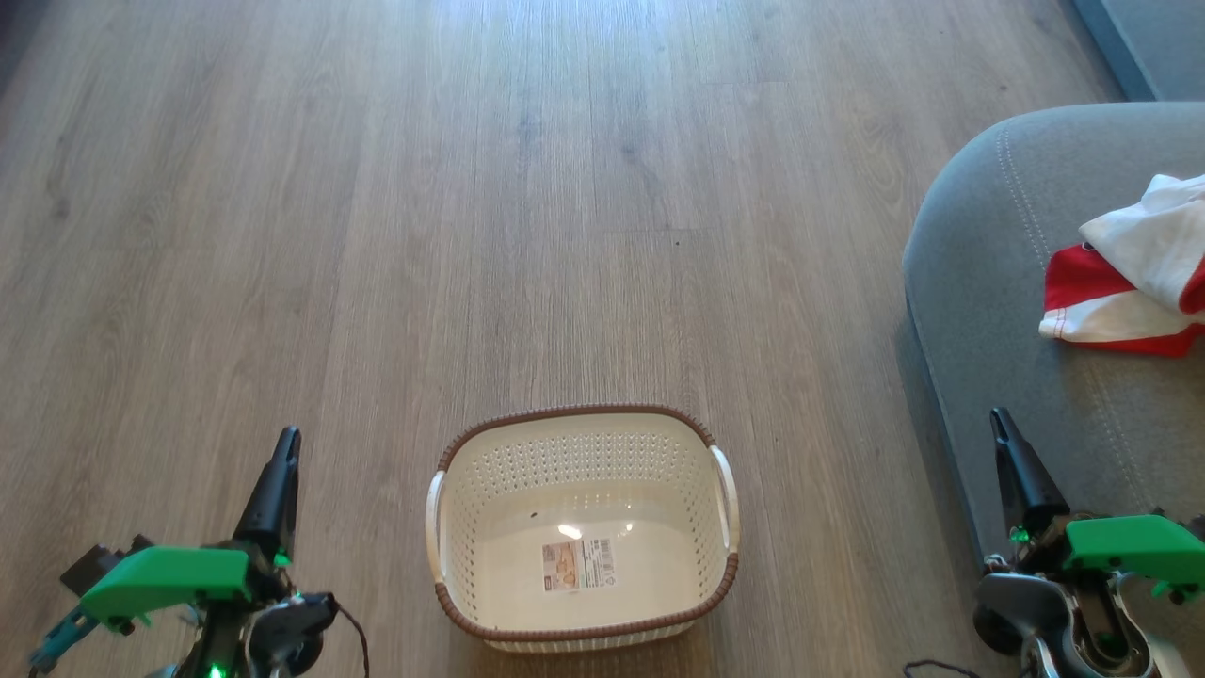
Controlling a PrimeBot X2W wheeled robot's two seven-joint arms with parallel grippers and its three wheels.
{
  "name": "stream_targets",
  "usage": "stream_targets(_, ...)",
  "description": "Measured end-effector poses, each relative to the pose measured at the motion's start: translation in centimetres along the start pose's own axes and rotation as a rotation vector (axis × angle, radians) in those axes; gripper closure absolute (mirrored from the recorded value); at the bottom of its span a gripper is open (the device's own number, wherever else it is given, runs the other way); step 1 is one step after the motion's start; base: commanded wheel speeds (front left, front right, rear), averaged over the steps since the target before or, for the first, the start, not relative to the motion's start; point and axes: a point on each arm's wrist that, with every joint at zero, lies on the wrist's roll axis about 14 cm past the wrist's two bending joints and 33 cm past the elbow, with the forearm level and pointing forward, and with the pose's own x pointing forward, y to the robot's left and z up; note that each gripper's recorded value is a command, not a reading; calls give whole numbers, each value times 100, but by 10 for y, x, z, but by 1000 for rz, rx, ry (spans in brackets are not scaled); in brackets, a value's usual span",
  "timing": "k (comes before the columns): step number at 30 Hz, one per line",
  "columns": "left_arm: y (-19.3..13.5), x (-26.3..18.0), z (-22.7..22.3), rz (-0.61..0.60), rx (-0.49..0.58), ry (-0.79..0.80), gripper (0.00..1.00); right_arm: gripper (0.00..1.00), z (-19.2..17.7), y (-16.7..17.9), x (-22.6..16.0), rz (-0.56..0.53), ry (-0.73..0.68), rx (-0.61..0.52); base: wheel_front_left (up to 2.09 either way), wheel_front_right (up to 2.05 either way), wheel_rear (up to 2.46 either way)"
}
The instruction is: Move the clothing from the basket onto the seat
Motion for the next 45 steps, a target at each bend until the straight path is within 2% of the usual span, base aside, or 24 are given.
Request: stream_targets(45, 0, 0, 0, 0, 0, 0, 100, 100, 0, 0, 0, 0, 0, 0, 0, 0, 0)
